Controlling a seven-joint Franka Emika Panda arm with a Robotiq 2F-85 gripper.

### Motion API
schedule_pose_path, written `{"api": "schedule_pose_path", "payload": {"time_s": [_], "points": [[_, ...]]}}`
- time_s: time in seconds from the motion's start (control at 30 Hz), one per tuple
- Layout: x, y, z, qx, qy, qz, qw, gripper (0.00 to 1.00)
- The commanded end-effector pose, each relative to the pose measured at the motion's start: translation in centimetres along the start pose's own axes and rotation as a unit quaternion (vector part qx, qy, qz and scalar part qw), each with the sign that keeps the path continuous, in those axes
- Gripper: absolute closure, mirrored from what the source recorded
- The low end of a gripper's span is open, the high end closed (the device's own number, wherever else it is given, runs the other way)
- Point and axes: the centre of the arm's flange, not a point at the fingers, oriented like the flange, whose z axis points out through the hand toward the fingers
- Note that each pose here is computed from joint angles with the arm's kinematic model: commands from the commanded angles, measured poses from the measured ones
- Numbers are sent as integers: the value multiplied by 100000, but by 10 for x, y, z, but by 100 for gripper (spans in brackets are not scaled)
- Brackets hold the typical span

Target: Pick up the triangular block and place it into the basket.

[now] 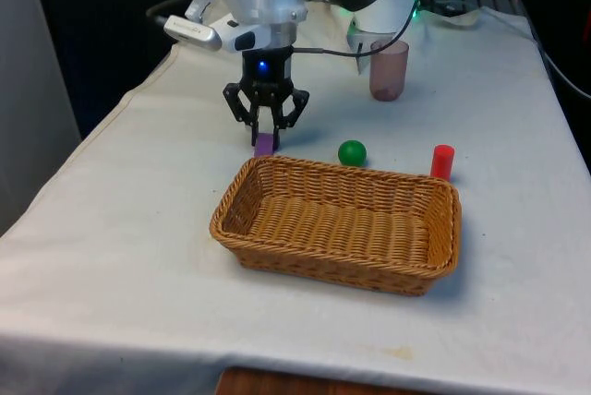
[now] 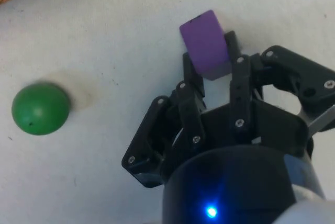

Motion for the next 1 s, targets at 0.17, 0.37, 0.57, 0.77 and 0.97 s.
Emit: {"api": "schedule_pose_path", "payload": {"time_s": [0.17, 0.37, 0.57, 0.77, 0.97], "points": [[5, 3, -19, 298, 1053, 58, 99994, 67], [9, 7, -37, 815, 1451, 82, 99986, 67], [16, 10, -59, 1464, 2433, -51, 99960, 67], [25, 12, -80, 2015, 3252, -330, 99926, 67], [33, 15, -99, 2601, 3923, -640, 99887, 67]]}}
